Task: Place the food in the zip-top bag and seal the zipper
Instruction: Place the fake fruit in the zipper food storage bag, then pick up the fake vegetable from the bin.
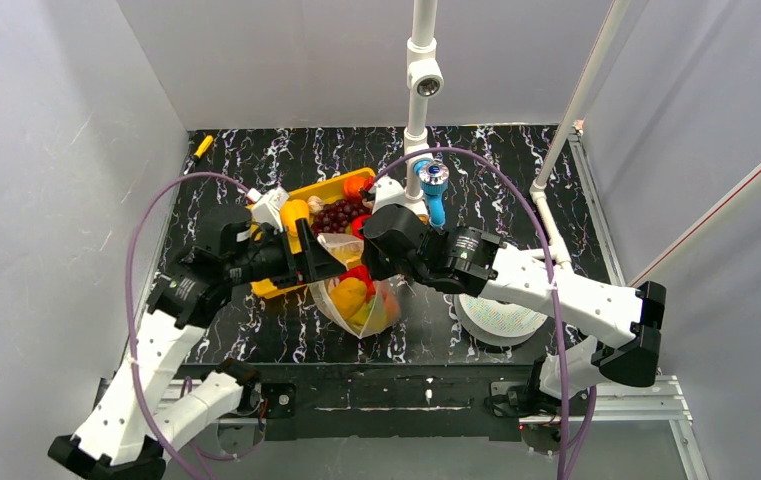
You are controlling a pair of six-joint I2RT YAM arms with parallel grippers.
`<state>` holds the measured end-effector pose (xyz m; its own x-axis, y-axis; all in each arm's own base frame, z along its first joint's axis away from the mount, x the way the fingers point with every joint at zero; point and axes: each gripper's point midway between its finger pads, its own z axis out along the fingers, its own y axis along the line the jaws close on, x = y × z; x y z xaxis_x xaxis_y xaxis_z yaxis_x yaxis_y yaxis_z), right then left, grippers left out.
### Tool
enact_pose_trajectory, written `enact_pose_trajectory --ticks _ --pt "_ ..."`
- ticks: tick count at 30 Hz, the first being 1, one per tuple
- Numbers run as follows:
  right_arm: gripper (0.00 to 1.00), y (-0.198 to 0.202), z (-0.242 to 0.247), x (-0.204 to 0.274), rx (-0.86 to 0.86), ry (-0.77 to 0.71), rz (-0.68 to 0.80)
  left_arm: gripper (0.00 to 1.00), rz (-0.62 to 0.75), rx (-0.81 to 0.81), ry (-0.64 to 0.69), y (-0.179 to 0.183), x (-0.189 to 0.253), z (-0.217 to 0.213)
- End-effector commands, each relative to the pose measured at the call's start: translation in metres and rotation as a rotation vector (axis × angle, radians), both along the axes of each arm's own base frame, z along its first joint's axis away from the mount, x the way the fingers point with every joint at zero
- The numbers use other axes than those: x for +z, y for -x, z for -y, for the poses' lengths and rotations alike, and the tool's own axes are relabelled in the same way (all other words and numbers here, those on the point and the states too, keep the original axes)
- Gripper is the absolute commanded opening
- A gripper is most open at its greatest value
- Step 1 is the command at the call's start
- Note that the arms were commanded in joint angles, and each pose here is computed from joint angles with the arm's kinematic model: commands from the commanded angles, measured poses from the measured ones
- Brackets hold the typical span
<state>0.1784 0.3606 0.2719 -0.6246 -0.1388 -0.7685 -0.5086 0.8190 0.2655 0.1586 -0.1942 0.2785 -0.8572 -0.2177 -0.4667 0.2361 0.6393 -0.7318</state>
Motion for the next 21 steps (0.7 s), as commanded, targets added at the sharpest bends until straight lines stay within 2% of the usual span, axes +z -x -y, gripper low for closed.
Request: enact_pose_trajectory --ticks 1,7,13,18,21 --pt "0.01 -0.002 0.006 0.021 -0.021 -0.058 0.044 0.78 0.227 0.032 -0.04 0.009 0.041 -0.023" --pt "0.01 -0.003 0.01 0.021 -0.033 -0.05 0.051 0.85 0.371 0.279 -0.231 -0.004 0.056 -0.081" --pt "0.01 -0.003 0.014 0.021 -0.043 -0.044 0.051 0.83 0.457 0.49 -0.486 -0.034 0.056 -0.133" --pt "0.01 -0.003 0.02 0.021 -0.057 -0.036 0.05 0.86 0.533 0.594 -0.636 -0.067 0.056 -0.154" --pt "0.01 -0.002 0.022 0.021 -0.058 -0.033 0.049 0.88 0.557 0.598 -0.711 -0.088 0.049 -0.154"
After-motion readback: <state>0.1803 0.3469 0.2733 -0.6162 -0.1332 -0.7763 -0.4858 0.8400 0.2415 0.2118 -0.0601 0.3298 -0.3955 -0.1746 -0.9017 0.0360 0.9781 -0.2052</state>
